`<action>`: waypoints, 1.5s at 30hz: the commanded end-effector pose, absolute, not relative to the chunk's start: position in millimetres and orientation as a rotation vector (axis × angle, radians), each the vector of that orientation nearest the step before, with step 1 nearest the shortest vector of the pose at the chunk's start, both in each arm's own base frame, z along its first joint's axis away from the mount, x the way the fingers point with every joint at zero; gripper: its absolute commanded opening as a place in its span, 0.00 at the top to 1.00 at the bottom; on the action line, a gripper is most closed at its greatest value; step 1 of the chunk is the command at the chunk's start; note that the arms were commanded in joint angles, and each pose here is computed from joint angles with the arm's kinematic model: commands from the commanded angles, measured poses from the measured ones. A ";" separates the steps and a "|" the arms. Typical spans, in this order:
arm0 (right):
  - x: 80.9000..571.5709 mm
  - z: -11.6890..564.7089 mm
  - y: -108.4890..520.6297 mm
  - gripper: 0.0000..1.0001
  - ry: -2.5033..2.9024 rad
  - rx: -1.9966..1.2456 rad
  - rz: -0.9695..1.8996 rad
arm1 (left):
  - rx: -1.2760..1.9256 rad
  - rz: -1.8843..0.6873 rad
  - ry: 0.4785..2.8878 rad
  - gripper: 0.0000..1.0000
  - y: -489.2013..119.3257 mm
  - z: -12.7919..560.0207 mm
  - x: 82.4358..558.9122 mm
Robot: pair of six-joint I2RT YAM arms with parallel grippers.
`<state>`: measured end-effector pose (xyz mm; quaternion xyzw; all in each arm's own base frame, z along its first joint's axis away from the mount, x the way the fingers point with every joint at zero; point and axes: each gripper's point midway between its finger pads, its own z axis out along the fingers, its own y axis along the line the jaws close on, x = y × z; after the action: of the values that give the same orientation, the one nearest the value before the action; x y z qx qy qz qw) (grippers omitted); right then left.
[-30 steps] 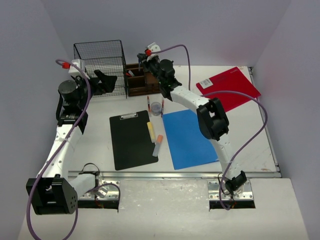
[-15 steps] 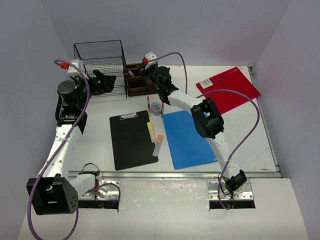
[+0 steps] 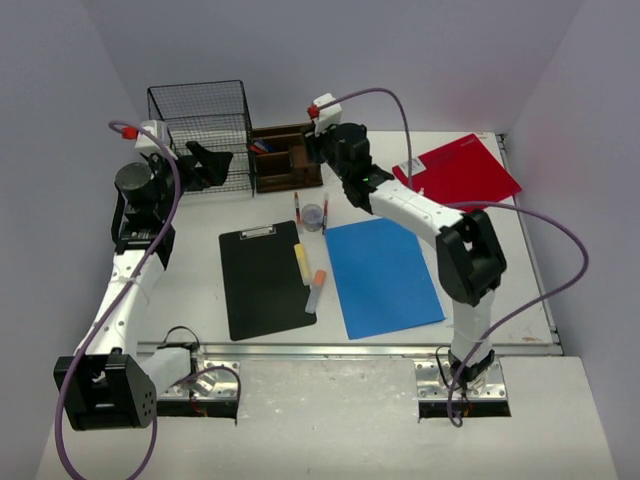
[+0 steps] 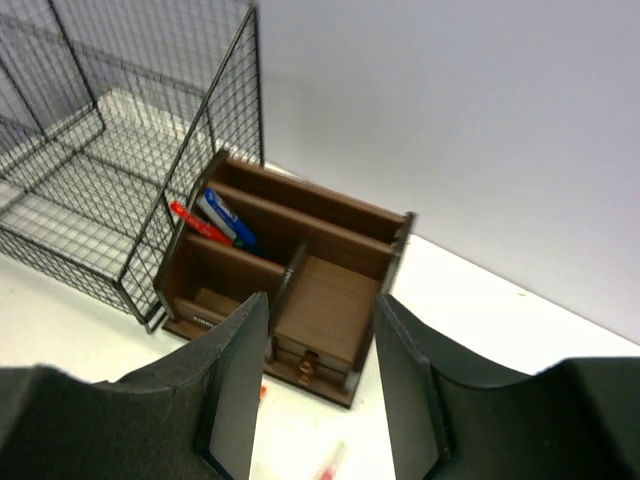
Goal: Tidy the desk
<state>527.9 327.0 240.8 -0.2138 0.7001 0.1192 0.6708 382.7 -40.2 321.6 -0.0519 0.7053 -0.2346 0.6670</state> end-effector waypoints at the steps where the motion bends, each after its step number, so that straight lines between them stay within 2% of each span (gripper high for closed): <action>1: 495.3 229.3 267.8 0.55 1.813 -0.316 0.172 | -0.095 -0.533 1.521 0.00 -39.2 338.6 376.8; 2: 493.1 231.7 268.1 0.56 1.821 -0.276 0.203 | -0.095 -0.534 1.523 0.00 -39.4 337.9 376.7; 5: 476.5 181.8 250.0 0.65 2.094 -0.154 0.261 | -0.098 -0.535 1.523 0.00 -39.4 337.2 375.7; 8: 475.6 155.7 248.7 0.68 2.215 -0.064 0.272 | -0.097 -0.530 1.521 0.00 -39.0 338.4 374.0; 19: 506.5 104.9 265.9 0.57 2.271 0.078 0.283 | -0.098 -0.504 1.538 0.00 -35.9 332.1 371.6; 40: 534.9 31.3 290.1 0.56 2.300 0.015 0.230 | -0.114 -0.473 1.575 0.00 -29.1 312.3 370.0; 45: 533.4 15.1 289.0 0.59 2.321 -0.005 0.212 | -0.115 -0.460 1.578 0.00 -26.0 310.8 369.8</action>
<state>517.1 280.0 1.3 -0.0015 0.9292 0.0810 0.3606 373.0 -33.6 297.1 -0.0565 0.7187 -0.2182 0.6577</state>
